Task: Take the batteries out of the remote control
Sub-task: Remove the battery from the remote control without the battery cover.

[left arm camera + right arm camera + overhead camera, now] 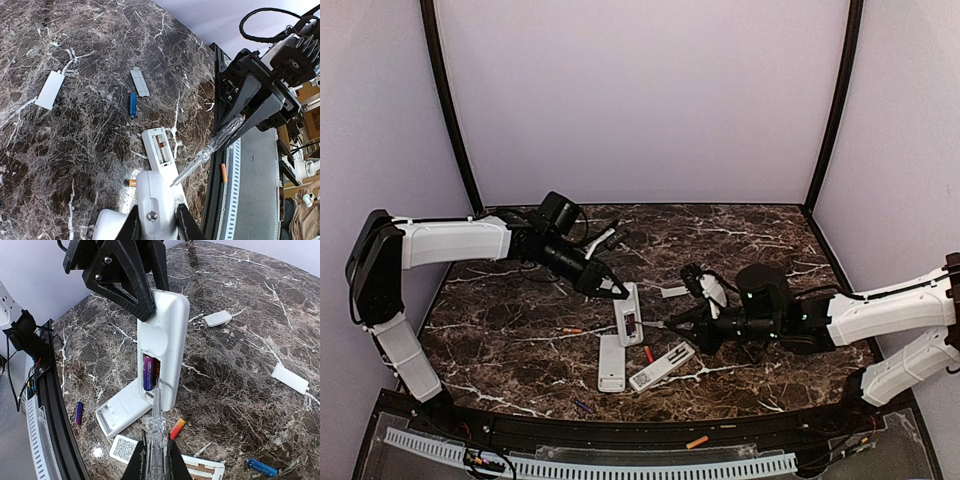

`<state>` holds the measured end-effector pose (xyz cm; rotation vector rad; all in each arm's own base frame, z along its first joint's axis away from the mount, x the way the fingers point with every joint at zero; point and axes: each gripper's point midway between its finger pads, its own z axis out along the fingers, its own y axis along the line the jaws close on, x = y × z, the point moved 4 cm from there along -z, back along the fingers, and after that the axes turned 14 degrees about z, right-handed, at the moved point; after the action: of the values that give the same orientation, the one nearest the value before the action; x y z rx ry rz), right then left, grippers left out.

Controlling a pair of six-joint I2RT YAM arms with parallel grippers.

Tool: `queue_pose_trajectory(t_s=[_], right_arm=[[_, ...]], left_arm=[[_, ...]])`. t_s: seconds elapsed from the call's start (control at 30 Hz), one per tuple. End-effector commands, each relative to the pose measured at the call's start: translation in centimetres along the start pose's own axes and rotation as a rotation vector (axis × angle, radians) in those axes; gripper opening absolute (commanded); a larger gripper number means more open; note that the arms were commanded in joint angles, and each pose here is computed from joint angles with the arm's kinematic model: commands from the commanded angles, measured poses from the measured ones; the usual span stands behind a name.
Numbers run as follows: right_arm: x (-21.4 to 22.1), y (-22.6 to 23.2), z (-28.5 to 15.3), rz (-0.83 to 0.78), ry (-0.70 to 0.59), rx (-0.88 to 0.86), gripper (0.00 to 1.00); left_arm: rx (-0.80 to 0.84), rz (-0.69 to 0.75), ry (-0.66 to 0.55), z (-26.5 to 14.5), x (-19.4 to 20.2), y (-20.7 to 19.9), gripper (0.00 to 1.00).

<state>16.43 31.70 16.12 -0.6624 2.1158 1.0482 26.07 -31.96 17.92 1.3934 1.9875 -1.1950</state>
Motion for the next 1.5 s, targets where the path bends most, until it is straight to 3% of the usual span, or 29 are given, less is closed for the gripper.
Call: queue_pose_trajectory(t_s=[0.0, 0.4, 1.03, 1.47], right_arm=[[-0.5, 0.2, 0.0, -0.026, -0.012, 0.008, 0.00], [-0.5, 0.5, 1.2, -0.038, -0.004, -0.024, 0.00], [-1.7, 3.9, 0.1, 0.004, -0.017, -0.305, 0.00], [-1.4, 3.3, 0.3, 0.044, -0.048, -0.320, 0.00]], left_arm=[[0.056, 0.034, -0.029, -1.1, -0.9, -1.9, 0.00], [0.103, 0.030, -0.042, -1.0, -1.1, -2.5, 0.00], [0.094, 0.034, -0.063, -0.8, -1.2, -2.3, 0.00], [0.165, 0.008, -0.079, -0.9, -1.2, -3.4, 0.00]])
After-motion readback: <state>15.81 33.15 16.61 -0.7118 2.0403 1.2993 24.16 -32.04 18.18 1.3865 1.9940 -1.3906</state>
